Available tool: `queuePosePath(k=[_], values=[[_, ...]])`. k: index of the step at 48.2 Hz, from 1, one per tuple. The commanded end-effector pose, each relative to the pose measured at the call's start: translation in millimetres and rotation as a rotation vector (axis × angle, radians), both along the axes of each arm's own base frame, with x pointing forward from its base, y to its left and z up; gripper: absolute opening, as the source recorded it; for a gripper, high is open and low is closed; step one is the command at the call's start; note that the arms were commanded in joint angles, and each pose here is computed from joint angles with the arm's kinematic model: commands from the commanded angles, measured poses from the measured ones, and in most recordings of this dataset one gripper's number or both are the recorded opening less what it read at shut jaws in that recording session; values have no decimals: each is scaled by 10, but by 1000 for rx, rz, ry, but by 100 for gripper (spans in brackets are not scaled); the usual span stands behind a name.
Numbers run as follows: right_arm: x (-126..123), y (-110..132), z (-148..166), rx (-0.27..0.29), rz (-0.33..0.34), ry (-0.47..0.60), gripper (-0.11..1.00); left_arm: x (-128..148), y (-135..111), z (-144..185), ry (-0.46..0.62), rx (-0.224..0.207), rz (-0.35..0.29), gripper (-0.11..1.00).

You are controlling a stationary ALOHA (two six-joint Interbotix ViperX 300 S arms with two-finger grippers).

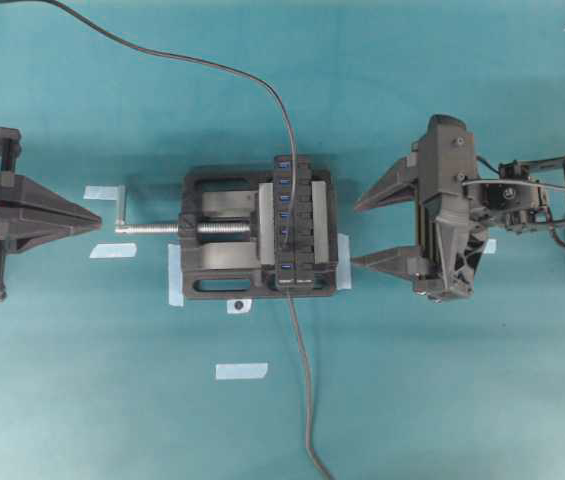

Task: Insert the USB into the second port from the front of the fixed hub.

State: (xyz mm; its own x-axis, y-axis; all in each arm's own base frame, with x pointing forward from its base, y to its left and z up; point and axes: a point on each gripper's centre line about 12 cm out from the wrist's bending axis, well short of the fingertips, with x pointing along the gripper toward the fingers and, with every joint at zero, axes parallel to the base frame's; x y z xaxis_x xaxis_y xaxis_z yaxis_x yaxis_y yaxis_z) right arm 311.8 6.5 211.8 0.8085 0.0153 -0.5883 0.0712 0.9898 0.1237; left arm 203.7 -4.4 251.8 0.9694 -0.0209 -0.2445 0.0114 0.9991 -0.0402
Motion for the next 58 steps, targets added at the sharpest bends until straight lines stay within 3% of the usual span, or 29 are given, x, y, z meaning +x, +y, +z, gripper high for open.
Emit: queuePosePath(k=[1,58], values=[[20,1,75,6,-3,-28,87,26,-1,70,-18,0,0,0],[41,1,4,4,-3,-6,87,22,3,52,-14,-3,2,0]])
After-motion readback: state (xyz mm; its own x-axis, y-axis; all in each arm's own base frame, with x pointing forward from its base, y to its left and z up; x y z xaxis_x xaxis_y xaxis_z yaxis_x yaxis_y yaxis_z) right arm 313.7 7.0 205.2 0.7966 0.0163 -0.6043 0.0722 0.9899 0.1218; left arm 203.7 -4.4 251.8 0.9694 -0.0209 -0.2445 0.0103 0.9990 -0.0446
